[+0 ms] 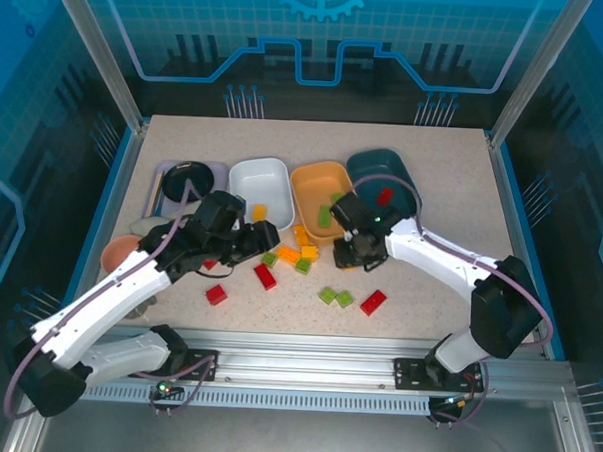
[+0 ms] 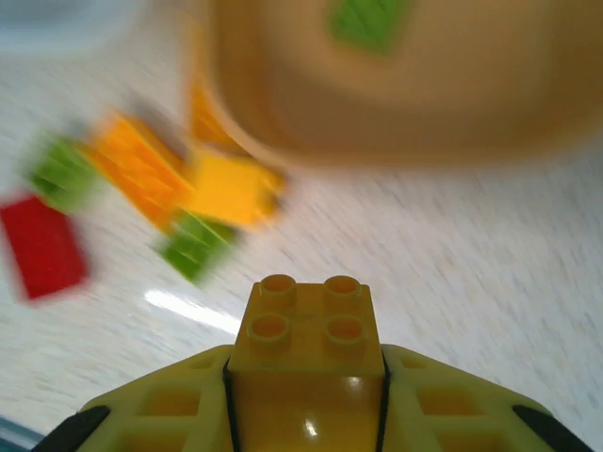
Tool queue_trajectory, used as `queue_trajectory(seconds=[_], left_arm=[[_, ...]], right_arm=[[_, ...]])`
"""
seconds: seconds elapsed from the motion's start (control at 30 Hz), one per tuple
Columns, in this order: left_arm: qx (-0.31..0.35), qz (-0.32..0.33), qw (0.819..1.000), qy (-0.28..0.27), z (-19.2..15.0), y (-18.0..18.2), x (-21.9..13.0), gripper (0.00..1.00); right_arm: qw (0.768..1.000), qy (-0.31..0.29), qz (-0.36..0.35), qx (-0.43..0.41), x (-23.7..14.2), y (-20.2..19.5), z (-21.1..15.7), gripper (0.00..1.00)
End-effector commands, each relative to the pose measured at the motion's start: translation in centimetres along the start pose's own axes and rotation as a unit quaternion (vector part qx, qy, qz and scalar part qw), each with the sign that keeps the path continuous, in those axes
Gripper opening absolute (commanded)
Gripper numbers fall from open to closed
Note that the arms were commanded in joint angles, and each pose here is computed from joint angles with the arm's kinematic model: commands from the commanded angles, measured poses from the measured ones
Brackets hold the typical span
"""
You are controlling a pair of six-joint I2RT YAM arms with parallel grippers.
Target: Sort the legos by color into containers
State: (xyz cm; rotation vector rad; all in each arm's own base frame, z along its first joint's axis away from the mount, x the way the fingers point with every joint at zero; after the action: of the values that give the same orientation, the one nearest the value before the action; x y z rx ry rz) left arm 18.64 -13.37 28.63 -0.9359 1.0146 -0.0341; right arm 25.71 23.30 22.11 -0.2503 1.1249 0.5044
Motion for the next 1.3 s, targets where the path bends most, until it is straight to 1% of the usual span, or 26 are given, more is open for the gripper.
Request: queue_trajectory(seconds=[0.0, 0.13, 0.17, 0.27, 0.4, 0.5, 0.6, 0.7, 0.8, 0.87, 0.9, 1.0, 1.13, 1.2, 1.27], left_arm=[[-0.006, 0.045, 0.998, -0.046, 0.5, 1.5, -1.5, 0.71], [-0.011, 0.054, 0.997, -0.055, 0.5, 2.2, -1.9, 0.71], [-0.011, 0.056, 0.997, -0.057, 0.5, 2.4, -2.0, 0.71], [-0.011, 0.064, 0.996, -0.060, 0.4, 3.0, -2.2, 0.71], [-0.018, 0.066, 0.996, -0.057, 0.1, 3.9, -2.4, 0.71], [-0.024, 0.065, 0.996, -0.056, -0.2, 4.5, -2.6, 0.71], [-0.022, 0.063, 0.996, -0.056, -0.2, 4.7, -2.9, 0.71], [-0.020, 0.064, 0.997, -0.048, -0.4, 4.8, -2.9, 0.71], [-0.022, 0.073, 0.996, -0.036, -0.7, 5.1, -2.5, 0.71], [-0.026, 0.081, 0.996, -0.031, -0.8, 5.4, -2.3, 0.71], [-0.029, 0.085, 0.995, -0.031, -0.9, 5.6, -2.3, 0.71], [-0.033, 0.090, 0.995, -0.028, -0.9, 5.8, -2.1, 0.71], [-0.039, 0.099, 0.994, -0.024, -1.0, 5.9, -1.9, 0.70], [-0.045, 0.110, 0.993, -0.023, -1.0, 5.9, -1.9, 0.70], [-0.052, 0.121, 0.991, -0.021, -1.0, 6.0, -2.0, 0.70]], right_arm=[[1.000, -0.004, 0.018, -0.025, 1.9, 2.4, 3.3, 0.29], [0.999, 0.002, 0.026, -0.022, 4.3, 4.0, 7.5, 0.29], [0.999, -0.006, 0.028, -0.020, 4.5, 4.4, 8.7, 0.29], [0.999, 0.001, 0.030, -0.014, 6.8, 5.1, 11.0, 0.29], [0.999, 0.031, 0.009, 0.004, 10.1, 5.3, 12.4, 0.29], [0.998, 0.064, -0.012, 0.021, 13.0, 4.9, 12.6, 0.28], [0.997, 0.067, -0.012, 0.024, 14.3, 5.1, 12.9, 0.33], [0.998, 0.061, -0.001, 0.024, 14.7, 5.4, 13.3, 0.44], [0.998, 0.053, 0.005, 0.022, 14.0, 5.7, 13.8, 0.55], [0.999, 0.040, 0.007, 0.020, 12.8, 5.9, 14.2, 0.59], [0.999, 0.032, 0.008, 0.018, 12.0, 6.0, 14.4, 0.60], [1.000, 0.001, 0.015, 0.010, 9.2, 6.3, 15.1, 0.59], [0.998, -0.054, 0.015, -0.024, 4.4, 7.0, 15.6, 0.55], [0.996, -0.075, 0.011, -0.047, 2.3, 7.2, 15.1, 0.53], [0.992, -0.097, 0.016, -0.078, 0.5, 7.5, 13.9, 0.52]])
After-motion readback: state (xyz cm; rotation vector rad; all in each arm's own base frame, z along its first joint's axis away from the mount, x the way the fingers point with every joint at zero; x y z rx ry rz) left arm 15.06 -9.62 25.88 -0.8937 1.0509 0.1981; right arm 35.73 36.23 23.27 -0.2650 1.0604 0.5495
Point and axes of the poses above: each hand's point on the last joint's axis, 136 mm out from that joint toward the fingers, its own x axis out along the fingers, its own y axis along the line the jaws close on, z = x × y, the point moved 8 cm from there along -x, back along the fingers, and after that the axes turned 15 degrees about -x, right-handed, at the moved point
